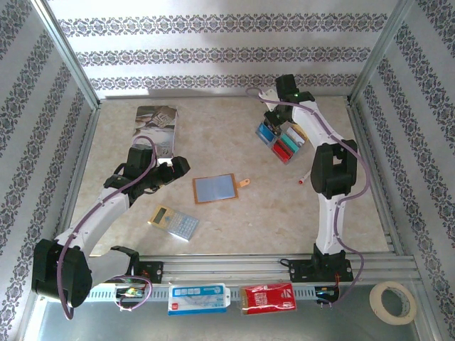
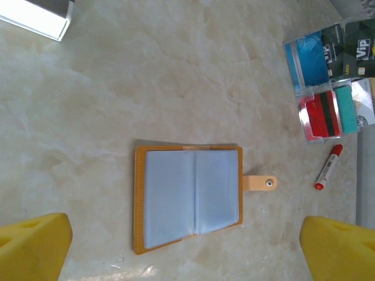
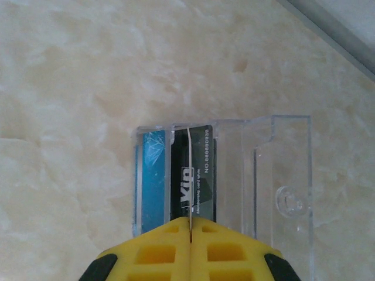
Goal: Take the credit cards out of the card holder
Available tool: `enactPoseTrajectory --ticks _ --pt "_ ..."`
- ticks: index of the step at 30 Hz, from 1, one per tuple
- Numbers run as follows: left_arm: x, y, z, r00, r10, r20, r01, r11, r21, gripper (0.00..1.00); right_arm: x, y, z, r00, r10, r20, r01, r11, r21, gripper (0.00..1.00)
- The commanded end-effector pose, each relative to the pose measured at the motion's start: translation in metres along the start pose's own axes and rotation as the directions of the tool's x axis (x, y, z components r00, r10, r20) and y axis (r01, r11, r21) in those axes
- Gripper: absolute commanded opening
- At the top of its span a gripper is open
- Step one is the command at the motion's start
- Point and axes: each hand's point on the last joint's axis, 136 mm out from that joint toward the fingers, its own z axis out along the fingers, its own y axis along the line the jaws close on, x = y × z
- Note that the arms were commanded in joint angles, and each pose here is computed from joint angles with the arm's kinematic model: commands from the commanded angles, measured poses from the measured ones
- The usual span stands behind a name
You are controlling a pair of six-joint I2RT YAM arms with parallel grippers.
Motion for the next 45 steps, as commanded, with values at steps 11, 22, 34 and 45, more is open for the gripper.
enactPoseTrajectory --ticks 11,22,34,45 --pt "-0.003 -0.007 0.001 0.999 -0.030 0.011 0.029 0.997 0.077 1.00 0.001 0.003 0.018 0.999 -0.034 -0.029 0.034 0.999 -0.009 0.03" --pt "0.000 -0.009 0.005 0.999 -0.054 0.000 0.053 0.992 0.110 1.00 0.009 -0.005 0.029 0.997 -0.025 -0.073 0.029 0.999 0.043 0.09" --pt "0.000 -0.009 0.004 0.999 -0.054 0.002 0.054 0.993 0.107 1.00 -0.006 -0.021 0.020 0.999 0.037 -0.031 -0.032 0.989 0.142 0.22" --pt "0.001 -0.006 0.003 0.999 -0.052 0.005 0.052 0.994 0.096 1.00 -0.024 0.007 -0.030 0.980 0.171 0.097 -0.172 0.985 0.004 0.29"
